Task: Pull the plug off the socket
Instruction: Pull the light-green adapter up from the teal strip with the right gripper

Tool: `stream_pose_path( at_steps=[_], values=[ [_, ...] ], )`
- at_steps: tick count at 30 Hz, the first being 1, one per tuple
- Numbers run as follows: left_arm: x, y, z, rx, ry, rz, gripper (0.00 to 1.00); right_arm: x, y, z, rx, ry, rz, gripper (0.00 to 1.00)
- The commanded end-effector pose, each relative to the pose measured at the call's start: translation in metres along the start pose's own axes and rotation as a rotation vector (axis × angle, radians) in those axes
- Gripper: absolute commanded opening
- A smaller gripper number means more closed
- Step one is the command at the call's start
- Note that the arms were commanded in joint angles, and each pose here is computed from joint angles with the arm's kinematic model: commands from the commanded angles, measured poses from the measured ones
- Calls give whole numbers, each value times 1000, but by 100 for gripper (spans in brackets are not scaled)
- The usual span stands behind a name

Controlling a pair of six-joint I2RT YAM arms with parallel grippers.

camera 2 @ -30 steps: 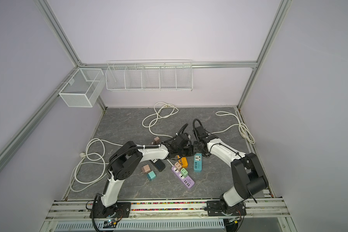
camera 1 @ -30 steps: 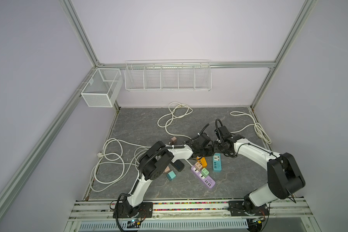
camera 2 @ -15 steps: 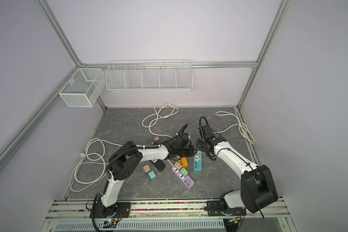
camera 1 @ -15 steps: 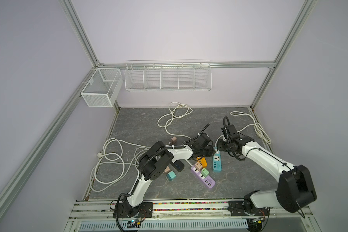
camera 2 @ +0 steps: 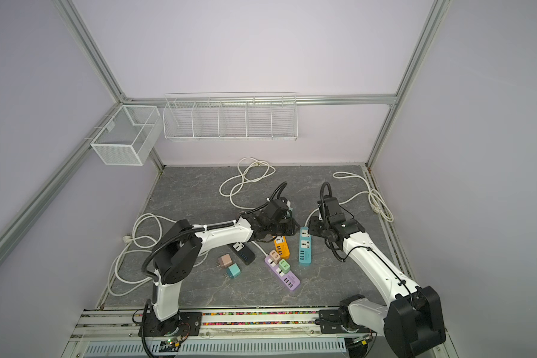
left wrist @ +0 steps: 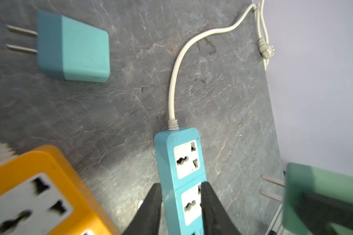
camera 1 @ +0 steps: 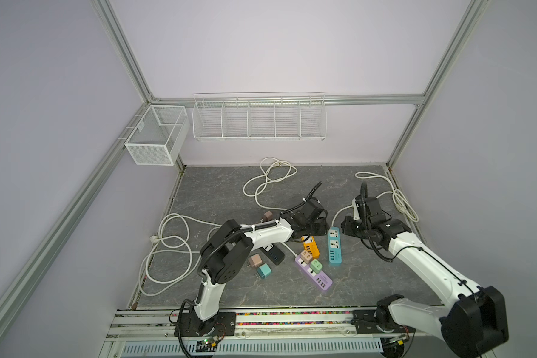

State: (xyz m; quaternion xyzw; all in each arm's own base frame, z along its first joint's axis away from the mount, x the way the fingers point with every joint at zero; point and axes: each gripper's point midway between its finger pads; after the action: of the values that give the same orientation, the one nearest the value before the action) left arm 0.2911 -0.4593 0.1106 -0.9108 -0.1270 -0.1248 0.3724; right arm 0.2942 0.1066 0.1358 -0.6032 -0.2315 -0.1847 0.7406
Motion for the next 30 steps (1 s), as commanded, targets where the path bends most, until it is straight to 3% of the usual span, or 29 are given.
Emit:
stream_pose_path(
  at_steps=[1,13,23,30],
  values=[
    [15,-22,7,14,15,-62,35,2,2,8,61,35,-25,28],
    [32,-57,33,24,-57,-121,35,9,35,50,287,60,-42,27],
    [33,-72,52,69,-70,-154,36,13,75,65,343,85,-11,27],
    [35,-77,59,62,-94,-189,42,21,101,68,343,91,-3,27]
  ],
)
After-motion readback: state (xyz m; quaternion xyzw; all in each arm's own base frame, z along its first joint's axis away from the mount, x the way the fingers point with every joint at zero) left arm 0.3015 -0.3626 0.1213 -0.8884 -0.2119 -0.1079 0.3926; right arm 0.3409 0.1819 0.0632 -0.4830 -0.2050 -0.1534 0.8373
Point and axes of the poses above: each gripper's point midway between its finger pads, its own y axis out along the fingers, its own z axis along the line the jaws close on, x = y × z, and after that the axes turned 13 degrees about -y, right-handed
